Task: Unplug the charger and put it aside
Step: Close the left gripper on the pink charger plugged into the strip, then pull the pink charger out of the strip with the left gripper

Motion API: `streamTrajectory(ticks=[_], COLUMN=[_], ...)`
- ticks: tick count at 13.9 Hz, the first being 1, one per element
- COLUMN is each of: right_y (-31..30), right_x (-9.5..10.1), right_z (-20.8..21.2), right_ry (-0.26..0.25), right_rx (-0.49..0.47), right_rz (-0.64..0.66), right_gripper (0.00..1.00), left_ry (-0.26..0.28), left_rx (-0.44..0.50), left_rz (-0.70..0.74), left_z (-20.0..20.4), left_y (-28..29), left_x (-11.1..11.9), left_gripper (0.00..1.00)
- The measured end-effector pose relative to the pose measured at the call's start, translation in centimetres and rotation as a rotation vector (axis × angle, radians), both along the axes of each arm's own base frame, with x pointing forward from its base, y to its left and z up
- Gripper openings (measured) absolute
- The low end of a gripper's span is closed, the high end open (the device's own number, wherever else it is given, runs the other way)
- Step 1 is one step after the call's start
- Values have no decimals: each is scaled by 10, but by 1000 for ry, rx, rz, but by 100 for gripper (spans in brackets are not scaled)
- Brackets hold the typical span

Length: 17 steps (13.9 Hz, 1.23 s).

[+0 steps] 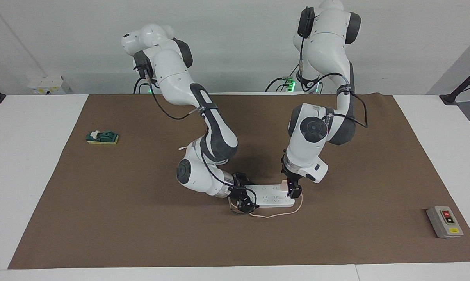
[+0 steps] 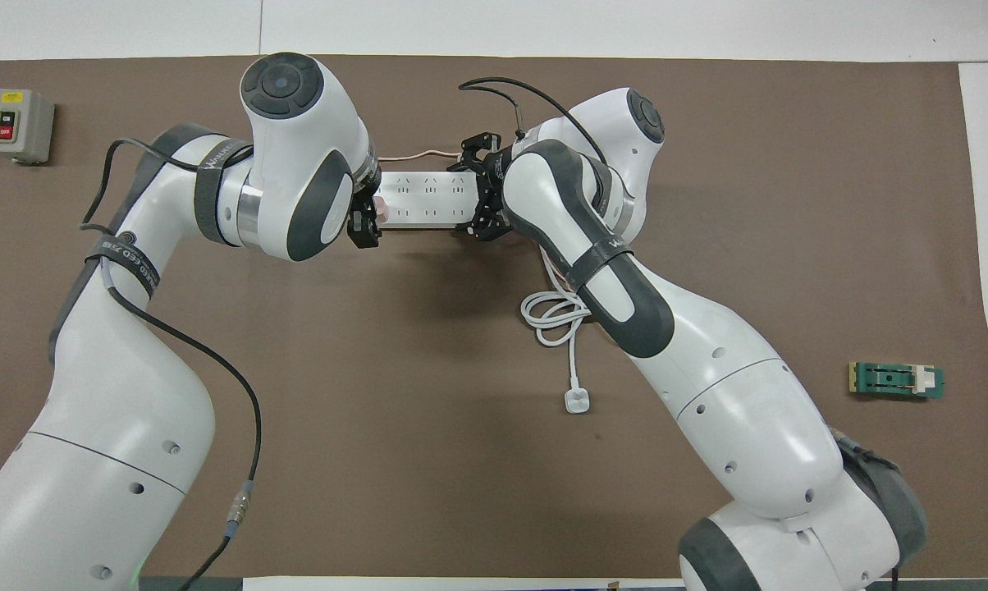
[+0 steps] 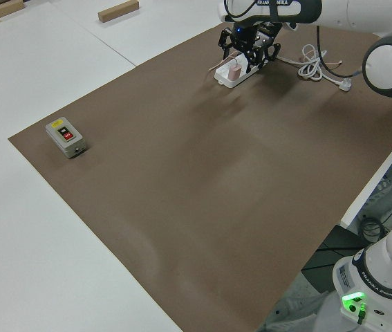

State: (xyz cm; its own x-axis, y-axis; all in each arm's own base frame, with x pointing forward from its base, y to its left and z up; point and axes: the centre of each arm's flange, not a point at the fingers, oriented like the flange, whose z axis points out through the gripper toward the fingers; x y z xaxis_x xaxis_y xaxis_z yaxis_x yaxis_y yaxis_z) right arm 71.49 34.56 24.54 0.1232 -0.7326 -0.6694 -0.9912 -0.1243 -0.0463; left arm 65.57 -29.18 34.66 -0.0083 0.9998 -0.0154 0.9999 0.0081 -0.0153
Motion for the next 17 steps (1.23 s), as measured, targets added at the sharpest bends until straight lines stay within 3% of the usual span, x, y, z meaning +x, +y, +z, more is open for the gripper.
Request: streamTrajectory(ticks=[4,5,6,8,9,11,17], right_y=[0,0,0,0,0,0,0], right_x=[0,0,0,0,0,0,0], right_z=[0,0,0,0,0,0,0], right_ry=[0,0,0,0,0,-1,-2], right_rx=[0,0,0,0,0,0,0], right_rz=[0,0,0,0,0,0,0], right_gripper=[96,96,96,96,96,96,96], left_ry=[2,2,1,-4,-6,-5,-7], left_rx=[5,6,5,4,6,12,18], left_rz=[2,2,2,1,0,-6,-13], left_z=[-4,-4,-4,-4,-4,-5,-5], left_y=[2,2,2,1,1,-1,-2], left_x=[1,1,1,2,2,0,0], left_gripper=[93,86,71,68,59,31,29])
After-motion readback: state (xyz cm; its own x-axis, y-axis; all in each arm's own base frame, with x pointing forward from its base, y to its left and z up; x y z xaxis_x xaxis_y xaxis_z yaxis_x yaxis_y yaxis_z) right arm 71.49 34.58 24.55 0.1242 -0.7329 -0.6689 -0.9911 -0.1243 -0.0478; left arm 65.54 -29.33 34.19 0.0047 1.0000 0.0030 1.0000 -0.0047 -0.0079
